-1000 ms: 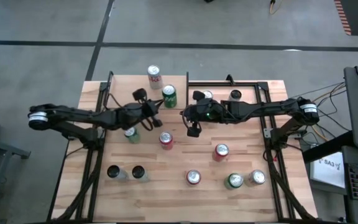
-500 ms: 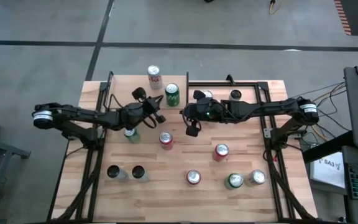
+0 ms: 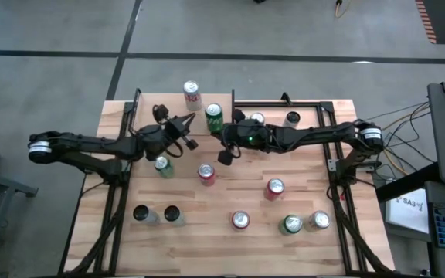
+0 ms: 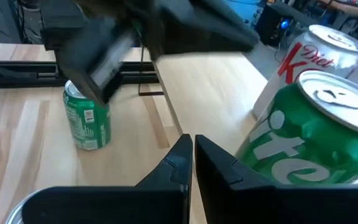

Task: Place canned beverage on shelf
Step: Put the middle green soda can on the shelf

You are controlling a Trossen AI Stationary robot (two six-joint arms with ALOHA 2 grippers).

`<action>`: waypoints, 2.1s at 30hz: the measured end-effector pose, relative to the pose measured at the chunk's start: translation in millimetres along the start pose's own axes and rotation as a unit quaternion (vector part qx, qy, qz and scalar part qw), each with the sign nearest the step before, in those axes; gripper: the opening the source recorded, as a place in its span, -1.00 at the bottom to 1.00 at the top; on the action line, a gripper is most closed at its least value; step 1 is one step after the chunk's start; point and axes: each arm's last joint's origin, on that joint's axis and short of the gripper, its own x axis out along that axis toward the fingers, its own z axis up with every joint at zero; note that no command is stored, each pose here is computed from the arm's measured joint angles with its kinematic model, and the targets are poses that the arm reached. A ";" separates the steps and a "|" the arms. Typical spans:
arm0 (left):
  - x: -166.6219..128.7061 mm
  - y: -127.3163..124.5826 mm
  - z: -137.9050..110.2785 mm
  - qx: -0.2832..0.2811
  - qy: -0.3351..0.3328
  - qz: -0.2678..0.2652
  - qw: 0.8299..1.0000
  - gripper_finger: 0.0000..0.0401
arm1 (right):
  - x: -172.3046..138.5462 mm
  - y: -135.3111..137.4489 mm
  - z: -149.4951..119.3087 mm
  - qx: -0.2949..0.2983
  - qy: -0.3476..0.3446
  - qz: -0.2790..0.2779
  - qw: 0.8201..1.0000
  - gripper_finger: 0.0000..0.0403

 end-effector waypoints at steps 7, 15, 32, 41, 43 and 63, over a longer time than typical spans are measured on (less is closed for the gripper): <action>-20.6 14.2 1.5 -0.034 -0.030 -0.001 0.999 -1.00 | 9.1 -1.6 -2.1 0.030 -0.017 -0.029 0.999 -0.96; -33.1 26.4 2.5 -0.058 -0.051 0.005 0.997 -1.00 | 15.6 -2.2 -1.5 0.059 -0.027 -0.042 0.997 -0.96; -37.0 27.3 -5.1 -0.054 -0.048 0.004 0.997 -1.00 | 15.8 -5.0 -2.1 0.069 -0.024 -0.082 0.994 -0.96; -37.0 27.3 -5.1 -0.054 -0.048 0.004 0.997 -1.00 | 16.3 -9.5 -2.6 0.071 -0.023 -0.105 0.992 -0.96; -37.0 27.3 -5.1 -0.054 -0.048 0.004 0.997 -1.00 | 16.7 -11.7 -2.9 0.075 -0.023 -0.107 0.991 -0.96; -36.9 27.2 -5.1 -0.055 -0.048 0.004 0.997 -1.00 | 18.2 -21.1 -4.1 0.078 -0.020 -0.127 0.989 -0.96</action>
